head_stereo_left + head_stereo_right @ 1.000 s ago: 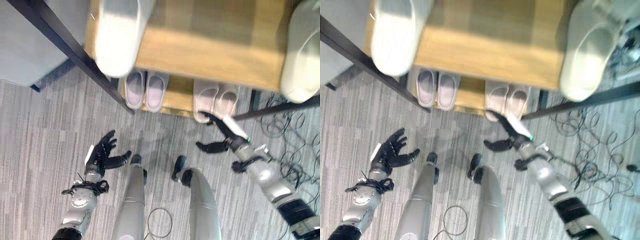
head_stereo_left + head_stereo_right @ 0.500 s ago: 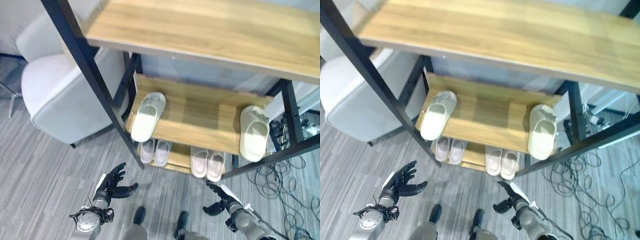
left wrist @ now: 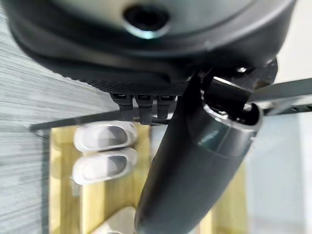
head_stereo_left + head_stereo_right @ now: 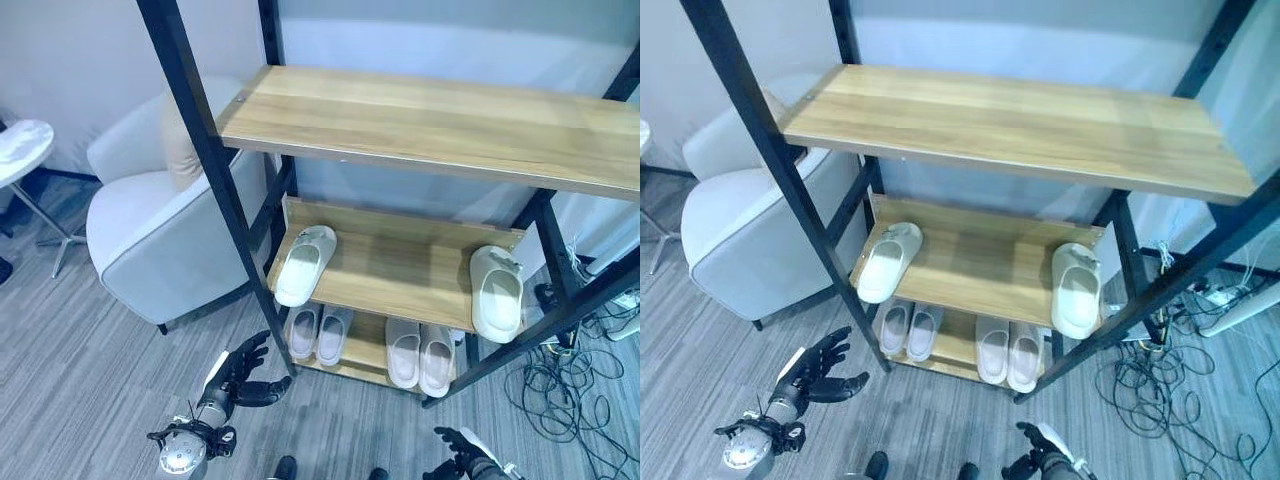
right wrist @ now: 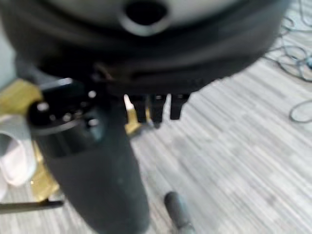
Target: Arrange the slippers neatly on the shoe rack.
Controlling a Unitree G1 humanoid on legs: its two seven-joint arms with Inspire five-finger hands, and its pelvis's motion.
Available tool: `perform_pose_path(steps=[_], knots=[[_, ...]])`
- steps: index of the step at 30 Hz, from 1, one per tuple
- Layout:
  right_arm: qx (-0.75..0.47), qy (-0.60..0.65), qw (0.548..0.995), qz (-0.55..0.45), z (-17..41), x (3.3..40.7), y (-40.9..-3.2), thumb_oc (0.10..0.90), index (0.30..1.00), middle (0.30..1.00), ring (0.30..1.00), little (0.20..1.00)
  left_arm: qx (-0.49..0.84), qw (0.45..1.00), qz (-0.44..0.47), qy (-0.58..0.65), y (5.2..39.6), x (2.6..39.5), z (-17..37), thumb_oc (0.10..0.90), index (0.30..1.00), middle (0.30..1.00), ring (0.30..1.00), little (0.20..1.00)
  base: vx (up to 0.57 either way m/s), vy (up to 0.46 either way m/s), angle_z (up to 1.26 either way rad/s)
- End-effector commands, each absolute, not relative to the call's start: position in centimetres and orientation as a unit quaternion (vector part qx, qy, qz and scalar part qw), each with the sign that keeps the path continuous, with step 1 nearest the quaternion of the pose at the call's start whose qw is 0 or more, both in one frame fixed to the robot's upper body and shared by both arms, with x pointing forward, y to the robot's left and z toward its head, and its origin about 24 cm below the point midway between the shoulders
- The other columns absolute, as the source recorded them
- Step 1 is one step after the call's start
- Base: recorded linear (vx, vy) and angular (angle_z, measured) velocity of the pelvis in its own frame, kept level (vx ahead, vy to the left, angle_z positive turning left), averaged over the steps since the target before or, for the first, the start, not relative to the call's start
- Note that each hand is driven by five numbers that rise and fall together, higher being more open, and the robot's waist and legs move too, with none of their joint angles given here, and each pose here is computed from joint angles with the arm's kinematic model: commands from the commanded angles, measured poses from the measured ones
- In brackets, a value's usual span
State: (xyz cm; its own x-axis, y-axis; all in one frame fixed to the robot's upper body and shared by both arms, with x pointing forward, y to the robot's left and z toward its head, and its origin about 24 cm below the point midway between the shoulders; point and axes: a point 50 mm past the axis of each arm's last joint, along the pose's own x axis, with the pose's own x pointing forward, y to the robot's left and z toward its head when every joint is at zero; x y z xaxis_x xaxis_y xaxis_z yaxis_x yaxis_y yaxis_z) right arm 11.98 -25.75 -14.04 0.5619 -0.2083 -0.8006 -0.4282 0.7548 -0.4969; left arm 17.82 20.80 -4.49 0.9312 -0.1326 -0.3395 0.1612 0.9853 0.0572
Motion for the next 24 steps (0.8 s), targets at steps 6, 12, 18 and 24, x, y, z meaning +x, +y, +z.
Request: perform_pose_path(steps=[6, 12, 18, 24], knots=[[-0.353, 0.446, 0.821, 0.042, -13.6, 12.7, -26.1, 0.8, 0.9, 0.9, 0.9, 0.9, 0.025, 0.993, -0.114, 0.015, 19.3, 20.2, 1.4, 0.8, 0.9, 0.9, 0.9, 0.9, 0.01, 0.001, 0.0], [-0.348, 0.447, 0.823, 0.04, -13.7, 12.6, -26.0, 0.8, 0.9, 0.9, 0.9, 0.9, 0.024, 0.992, -0.114, -0.039, 19.3, 20.8, 3.8, 0.8, 0.9, 0.9, 0.9, 0.9, 0.01, 0.013, -0.03], [-0.346, 0.45, 0.822, 0.05, -13.8, 12.4, -25.7, 0.8, 0.9, 0.9, 0.9, 0.9, 0.068, 0.986, -0.121, -0.097, 19.2, 21.7, 6.3, 0.8, 0.9, 0.9, 0.9, 0.9, 0.02, 0.033, -0.03], [-0.347, 0.448, 0.822, 0.053, -13.9, 12.5, -25.5, 0.8, 0.9, 0.9, 0.9, 0.9, 0.139, 0.974, -0.113, -0.137, 18.9, 22.7, 7.6, 0.8, 0.9, 0.9, 0.9, 0.9, 0.01, 0.022, -0.02]])
